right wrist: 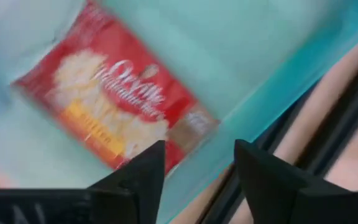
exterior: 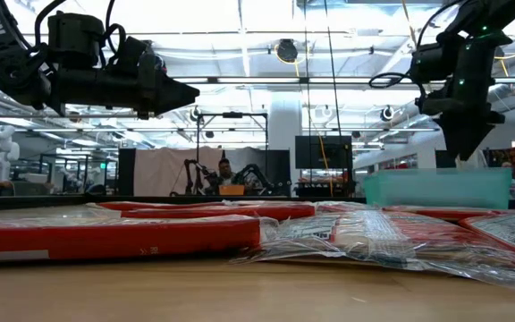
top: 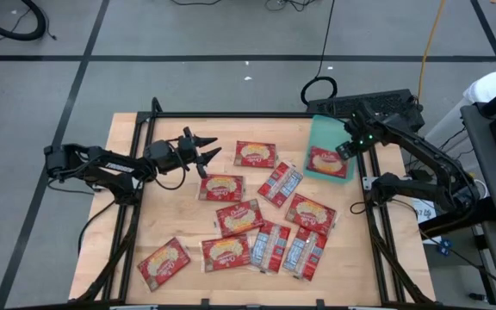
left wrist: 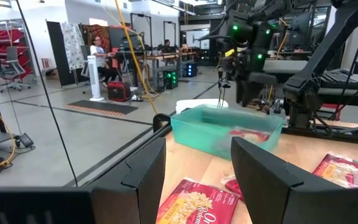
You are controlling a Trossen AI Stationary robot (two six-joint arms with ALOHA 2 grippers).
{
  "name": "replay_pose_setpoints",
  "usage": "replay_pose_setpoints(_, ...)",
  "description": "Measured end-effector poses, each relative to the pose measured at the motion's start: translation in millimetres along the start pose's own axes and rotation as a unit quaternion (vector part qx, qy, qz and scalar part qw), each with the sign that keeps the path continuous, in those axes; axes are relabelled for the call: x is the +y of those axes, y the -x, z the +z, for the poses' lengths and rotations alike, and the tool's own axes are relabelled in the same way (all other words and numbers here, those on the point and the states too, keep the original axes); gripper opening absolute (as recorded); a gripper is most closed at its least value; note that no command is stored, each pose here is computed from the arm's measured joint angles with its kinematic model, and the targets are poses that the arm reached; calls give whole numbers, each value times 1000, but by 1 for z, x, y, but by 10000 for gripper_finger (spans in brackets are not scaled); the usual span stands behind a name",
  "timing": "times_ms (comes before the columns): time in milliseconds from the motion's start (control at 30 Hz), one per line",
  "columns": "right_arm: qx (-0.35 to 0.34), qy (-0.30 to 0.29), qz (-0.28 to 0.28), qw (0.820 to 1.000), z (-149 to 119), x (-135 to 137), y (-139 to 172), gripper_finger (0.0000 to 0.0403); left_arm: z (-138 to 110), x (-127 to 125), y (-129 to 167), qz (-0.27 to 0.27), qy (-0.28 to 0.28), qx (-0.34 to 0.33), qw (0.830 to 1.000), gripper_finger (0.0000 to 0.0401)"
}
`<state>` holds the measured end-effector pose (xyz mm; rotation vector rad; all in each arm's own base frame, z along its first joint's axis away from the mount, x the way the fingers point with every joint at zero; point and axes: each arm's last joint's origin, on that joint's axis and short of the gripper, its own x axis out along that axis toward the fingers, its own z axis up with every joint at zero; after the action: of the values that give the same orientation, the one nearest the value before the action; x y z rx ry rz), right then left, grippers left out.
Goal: Sort popcorn bags into baskets
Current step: Put the red popcorn bag into the green bin
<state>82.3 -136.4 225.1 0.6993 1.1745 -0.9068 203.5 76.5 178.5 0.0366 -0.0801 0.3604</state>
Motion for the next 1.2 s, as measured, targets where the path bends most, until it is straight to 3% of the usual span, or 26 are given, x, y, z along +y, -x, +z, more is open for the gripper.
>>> replay_pose_setpoints(200,-26,-37,-2,999,5,2,0,202,0,1,0,1,-1,0,1000,184)
replay_pose_setpoints(300,-67,-57,37,995,15,14,-1,195,2,3,-2,6,0,-5,1000,184)
replay_pose_setpoints(433,-100,-17,82,991,31,40,-11,173,9,3,-7,7,1,-19,1000,184)
replay_pose_setpoints(733,-1,5,10,1000,46,54,-70,104,14,3,-21,6,0,17,1000,184)
replay_pose_setpoints(933,21,11,-11,1000,48,55,-87,73,12,3,-21,5,0,30,1000,184)
replay_pose_setpoints(1200,50,36,1,998,42,66,-92,56,12,3,-21,4,1,32,999,184)
